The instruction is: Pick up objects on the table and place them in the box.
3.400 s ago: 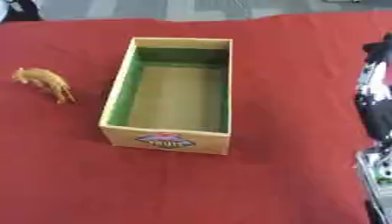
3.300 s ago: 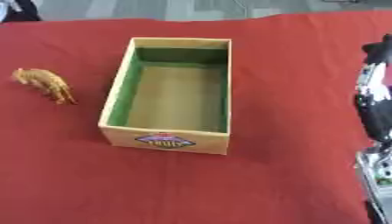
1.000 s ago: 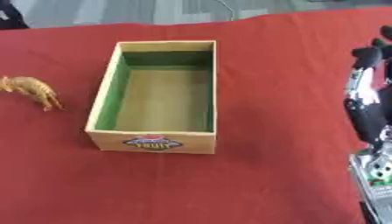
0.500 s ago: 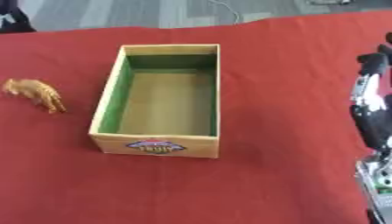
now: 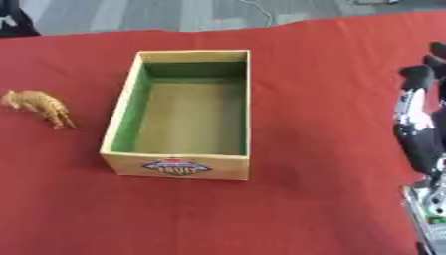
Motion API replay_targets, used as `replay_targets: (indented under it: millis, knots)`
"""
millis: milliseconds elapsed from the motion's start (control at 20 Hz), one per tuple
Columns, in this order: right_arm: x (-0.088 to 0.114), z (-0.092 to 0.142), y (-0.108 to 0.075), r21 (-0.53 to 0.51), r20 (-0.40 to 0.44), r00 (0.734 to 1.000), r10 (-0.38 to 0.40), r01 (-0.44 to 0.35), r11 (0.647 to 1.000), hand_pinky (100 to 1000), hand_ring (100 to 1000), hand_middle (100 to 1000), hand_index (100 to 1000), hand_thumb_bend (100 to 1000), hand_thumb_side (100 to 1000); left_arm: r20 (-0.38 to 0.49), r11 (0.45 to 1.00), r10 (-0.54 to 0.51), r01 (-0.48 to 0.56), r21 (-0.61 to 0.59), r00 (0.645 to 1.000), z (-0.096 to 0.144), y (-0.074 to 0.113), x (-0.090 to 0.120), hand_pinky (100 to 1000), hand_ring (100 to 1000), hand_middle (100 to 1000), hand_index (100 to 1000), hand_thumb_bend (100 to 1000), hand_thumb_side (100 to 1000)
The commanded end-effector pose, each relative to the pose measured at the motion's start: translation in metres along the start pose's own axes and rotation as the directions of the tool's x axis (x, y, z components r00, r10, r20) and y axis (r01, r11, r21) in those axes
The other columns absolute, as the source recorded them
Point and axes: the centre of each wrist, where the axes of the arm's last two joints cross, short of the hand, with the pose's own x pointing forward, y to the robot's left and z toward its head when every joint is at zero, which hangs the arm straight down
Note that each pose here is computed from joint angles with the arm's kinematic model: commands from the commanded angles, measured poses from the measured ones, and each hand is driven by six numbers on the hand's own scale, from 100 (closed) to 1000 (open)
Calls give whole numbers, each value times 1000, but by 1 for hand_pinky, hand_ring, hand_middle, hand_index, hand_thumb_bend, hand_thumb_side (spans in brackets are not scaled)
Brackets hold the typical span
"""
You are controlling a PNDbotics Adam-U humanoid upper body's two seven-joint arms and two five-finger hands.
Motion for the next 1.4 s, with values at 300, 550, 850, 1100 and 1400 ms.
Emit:
replay_targets:
  millis: [300, 550, 850, 1100, 1400]
  knots:
    - [3, -5, 3, 17, 28, 1000, -9, 8, 1000, 848, 576, 419, 764, 100, 457, 38, 998, -69, 69, 4, 997, -18, 10, 3, 952, 960, 910, 1000, 100, 385]
    - [4, -6, 4, 21, 32, 999, -15, 14, 1000, 849, 576, 418, 764, 100, 458, 51, 996, -82, 83, -33, 995, -22, 2, 8, 952, 956, 901, 1000, 160, 460]
    - [5, -8, 7, 31, 39, 999, -21, 20, 999, 852, 575, 414, 763, 100, 461, 43, 988, -99, 103, -111, 994, -21, -4, 6, 1000, 982, 936, 1000, 382, 692]
    - [5, -8, 9, 40, 42, 999, -17, 15, 999, 855, 575, 411, 762, 100, 463, 21, 984, -73, 75, -160, 997, -13, -7, -1, 1000, 969, 905, 1000, 405, 665]
    - [6, -8, 12, 47, 41, 999, -12, 10, 999, 858, 575, 408, 761, 100, 465, 7, 982, -61, 61, -181, 998, -7, -1, -6, 1000, 957, 874, 1000, 372, 595]
